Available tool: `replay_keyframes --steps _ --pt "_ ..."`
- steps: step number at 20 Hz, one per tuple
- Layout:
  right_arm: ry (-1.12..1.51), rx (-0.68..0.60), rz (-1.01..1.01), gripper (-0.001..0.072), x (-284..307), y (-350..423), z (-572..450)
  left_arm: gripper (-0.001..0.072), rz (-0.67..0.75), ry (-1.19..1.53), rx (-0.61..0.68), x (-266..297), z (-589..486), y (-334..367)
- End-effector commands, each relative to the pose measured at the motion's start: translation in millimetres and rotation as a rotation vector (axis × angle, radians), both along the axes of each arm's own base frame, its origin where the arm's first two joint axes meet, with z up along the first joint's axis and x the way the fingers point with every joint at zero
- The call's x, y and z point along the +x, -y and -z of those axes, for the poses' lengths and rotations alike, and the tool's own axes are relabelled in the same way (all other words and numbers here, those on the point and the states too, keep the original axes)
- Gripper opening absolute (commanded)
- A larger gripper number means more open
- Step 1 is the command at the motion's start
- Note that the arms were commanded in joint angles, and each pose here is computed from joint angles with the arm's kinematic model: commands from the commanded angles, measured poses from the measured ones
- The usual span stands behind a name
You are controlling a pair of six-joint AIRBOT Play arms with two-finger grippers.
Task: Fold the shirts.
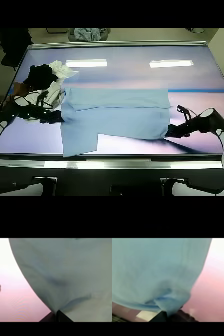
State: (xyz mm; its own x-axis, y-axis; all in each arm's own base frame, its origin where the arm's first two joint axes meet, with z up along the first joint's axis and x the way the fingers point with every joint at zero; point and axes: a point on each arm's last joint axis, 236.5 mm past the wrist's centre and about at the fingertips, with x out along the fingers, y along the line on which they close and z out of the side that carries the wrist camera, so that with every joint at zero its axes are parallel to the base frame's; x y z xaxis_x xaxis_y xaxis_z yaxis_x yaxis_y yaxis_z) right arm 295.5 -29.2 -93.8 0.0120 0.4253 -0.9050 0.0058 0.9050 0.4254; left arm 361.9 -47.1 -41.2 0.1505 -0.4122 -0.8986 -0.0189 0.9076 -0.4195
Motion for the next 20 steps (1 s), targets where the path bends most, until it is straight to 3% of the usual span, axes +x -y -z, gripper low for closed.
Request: replay_keyframes --steps 1,5,7,9,14,20 --pt "0.223 -0.064 -0.097 0.004 37.1 7.5 -76.4 0.0025 -0.01 0.251 0.036 31.7 -89.1 -5.1" --pt "0.916 -0.419 -0.098 0.0041 94.6 35.3 -339.8 0.0025 -0.064 0.883 0.105 27.5 -349.2 -6.1" --pt "1.289 -0.638 -0.046 0.0041 52.6 28.2 -496.6 0.0025 -0.148 1.24 0.13 -23.4 -485.9 -8.1" --pt "1.453 -0.767 0.037 0.004 -18.1 15.7 -578.6 0.0025 -0.246 1.514 0.081 -93.9 -583.2 -5.7" --pt "1.604 -0.885 0.044 0.004 -103.4 -14.1 -626.5 0.0024 -0.232 1.657 0.079 -170.6 -621.8 7.7" --pt "1.562 -0.949 0.1 0.004 -110.0 3.6 -624.8 0.0023 -0.239 1.666 0.095 -175.9 -623.1 5.7"
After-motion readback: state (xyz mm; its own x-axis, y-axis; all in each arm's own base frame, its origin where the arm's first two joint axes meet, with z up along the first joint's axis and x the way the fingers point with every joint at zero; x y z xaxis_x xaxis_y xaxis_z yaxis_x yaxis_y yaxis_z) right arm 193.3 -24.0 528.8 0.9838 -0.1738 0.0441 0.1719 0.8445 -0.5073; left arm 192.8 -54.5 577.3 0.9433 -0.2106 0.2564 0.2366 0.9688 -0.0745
